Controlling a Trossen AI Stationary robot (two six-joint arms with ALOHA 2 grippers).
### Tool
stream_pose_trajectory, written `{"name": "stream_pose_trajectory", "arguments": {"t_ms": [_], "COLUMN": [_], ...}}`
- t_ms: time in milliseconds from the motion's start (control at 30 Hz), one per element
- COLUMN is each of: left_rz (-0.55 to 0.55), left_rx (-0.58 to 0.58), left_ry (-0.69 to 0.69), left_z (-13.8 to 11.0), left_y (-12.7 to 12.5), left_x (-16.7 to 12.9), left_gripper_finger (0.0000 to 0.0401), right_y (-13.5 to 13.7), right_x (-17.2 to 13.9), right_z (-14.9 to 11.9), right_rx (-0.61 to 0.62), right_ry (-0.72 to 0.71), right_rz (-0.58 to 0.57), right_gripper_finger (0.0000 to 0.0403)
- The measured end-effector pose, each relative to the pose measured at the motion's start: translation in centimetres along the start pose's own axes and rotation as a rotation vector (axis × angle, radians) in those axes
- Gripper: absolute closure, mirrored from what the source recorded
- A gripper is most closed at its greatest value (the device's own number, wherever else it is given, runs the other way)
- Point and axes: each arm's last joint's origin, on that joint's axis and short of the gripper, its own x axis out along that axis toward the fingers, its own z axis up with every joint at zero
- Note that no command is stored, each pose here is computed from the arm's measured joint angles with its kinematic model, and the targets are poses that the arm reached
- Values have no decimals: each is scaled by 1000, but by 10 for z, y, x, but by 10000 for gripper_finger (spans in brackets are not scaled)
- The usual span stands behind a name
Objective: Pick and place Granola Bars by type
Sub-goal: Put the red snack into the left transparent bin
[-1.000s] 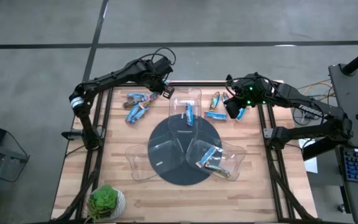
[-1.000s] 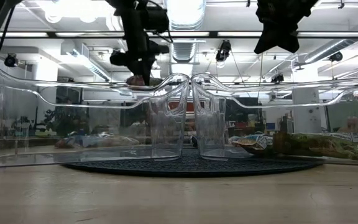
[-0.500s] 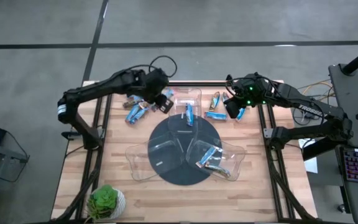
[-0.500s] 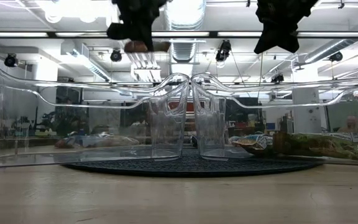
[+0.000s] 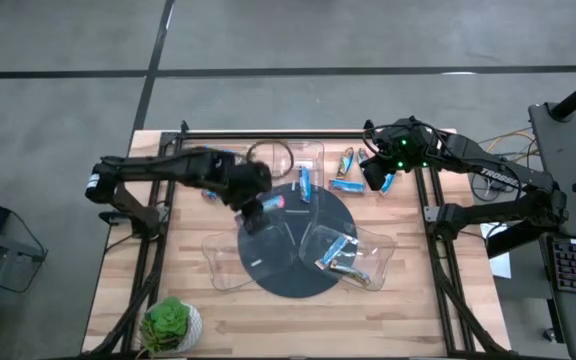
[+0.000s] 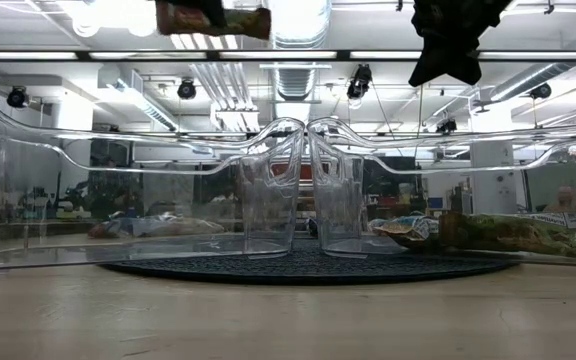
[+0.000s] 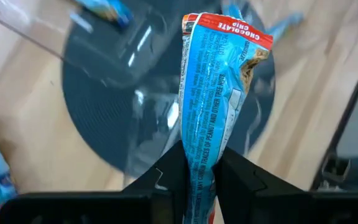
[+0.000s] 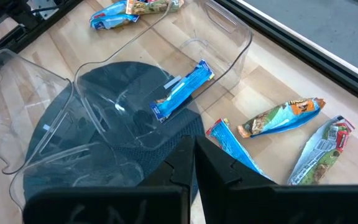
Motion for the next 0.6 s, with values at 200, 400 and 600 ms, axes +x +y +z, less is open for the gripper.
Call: {"name": "stream_pose_trajectory", "arguments": {"t_ms": [200,400,600], "left_rz": [-9,39,26], "left_rx": [3,-38,-73], "left_ry": [49,128,205], "left_z": [-16,-34,-53], "left_y": [-18,-20,-16], "left_x": [7,35,77], "left_gripper_finger": [346,346,346], "right_y": [0,0,0], "right_x": [0,0,0], "right_z": [0,0,0], "right_rx": [2,5,9], "right_ry": [0,0,0], "right_rz": [0,0,0], "right_gripper_finger": [394,394,394]}}
